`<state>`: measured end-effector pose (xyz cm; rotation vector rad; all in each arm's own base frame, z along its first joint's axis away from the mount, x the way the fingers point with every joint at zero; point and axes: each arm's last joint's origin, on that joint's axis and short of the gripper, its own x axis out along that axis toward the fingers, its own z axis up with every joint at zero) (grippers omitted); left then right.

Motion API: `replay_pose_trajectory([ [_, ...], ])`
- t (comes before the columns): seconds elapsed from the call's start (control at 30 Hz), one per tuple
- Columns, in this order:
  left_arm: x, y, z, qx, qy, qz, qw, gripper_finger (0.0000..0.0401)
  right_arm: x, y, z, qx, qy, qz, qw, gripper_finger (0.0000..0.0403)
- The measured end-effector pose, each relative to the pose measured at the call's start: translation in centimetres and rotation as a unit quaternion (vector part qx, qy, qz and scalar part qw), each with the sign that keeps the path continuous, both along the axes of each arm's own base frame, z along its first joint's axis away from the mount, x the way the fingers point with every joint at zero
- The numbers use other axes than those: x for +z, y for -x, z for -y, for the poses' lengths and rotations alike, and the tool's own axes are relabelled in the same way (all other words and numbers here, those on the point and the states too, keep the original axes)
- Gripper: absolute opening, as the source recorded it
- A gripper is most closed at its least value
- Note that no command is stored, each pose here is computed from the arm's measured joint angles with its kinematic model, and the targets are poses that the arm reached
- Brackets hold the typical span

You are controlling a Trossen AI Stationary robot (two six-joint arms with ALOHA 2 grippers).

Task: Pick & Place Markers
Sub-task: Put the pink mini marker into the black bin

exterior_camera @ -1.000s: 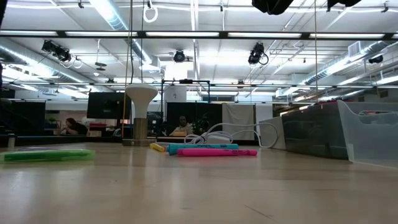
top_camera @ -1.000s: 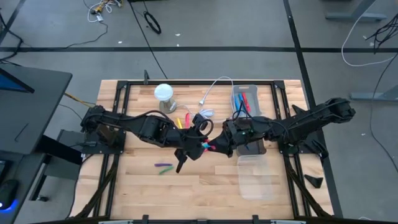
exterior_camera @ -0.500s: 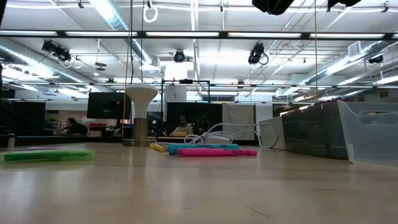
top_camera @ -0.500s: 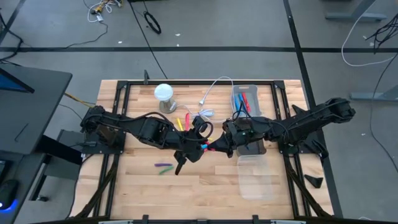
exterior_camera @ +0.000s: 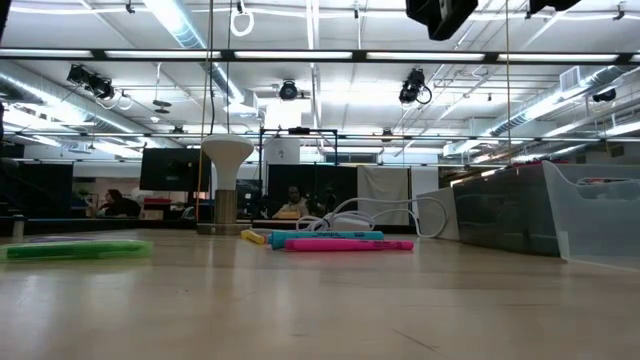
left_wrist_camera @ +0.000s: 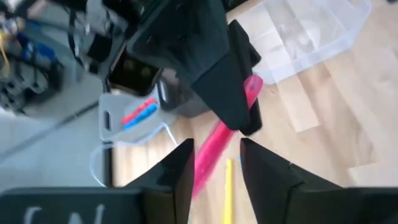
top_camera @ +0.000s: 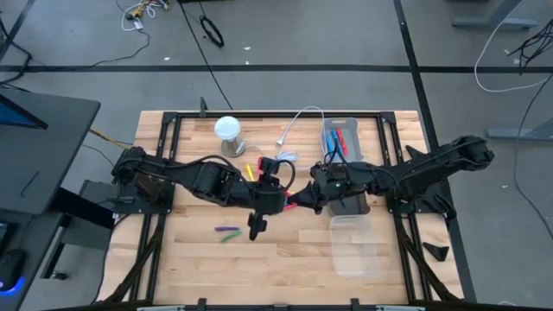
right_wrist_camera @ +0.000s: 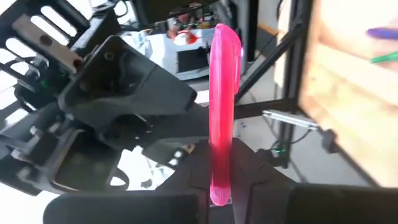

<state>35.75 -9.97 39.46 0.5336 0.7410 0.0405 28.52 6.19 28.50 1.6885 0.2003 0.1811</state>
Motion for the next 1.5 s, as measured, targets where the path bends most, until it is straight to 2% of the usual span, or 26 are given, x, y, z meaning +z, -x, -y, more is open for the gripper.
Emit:
replay_pose_trajectory([
  [0.23,-0.2,0.5,0.4,0.064,0.075,0.005,0.995,0.0162,0.1,1.6,0.6,-0.038,0.082,-0.054,0.994,0.0022],
  [0.43,-0.3,0.6,0.6,0.094,0.116,0.008,0.989,0.0167,0.7,4.8,1.6,-0.085,0.151,-0.128,0.976,0.0022],
  [0.73,-0.3,0.6,0.6,0.1,0.13,0.009,0.986,0.0167,0.6,9.6,2.9,-0.103,0.196,-0.237,0.946,0.0021],
  [0.8,-0.3,0.6,0.6,0.101,0.13,0.009,0.986,0.0167,0.7,10.5,3.1,-0.102,0.208,-0.279,0.932,0.0021],
  [0.93,-0.3,0.6,0.5,0.106,0.135,0.011,0.985,0.0167,1.9,12.4,3.6,-0.104,0.248,-0.377,0.886,0.0021],
  [1.1,-0.3,0.5,0.1,0.114,0.138,0.013,0.984,0.0167,3.9,13.7,4.0,-0.108,0.282,-0.45,0.841,0.0021],
  [1.33,-0.3,0.4,-0.1,0.118,0.139,0.014,0.983,0.0167,4.8,14.0,4.2,-0.101,0.294,-0.547,0.777,0.0021],
  [1.5,-0.3,0.4,-0.1,0.117,0.138,0.013,0.983,0.0167,4.5,13.1,4.1,-0.09,0.297,-0.589,0.746,0.0021],
])
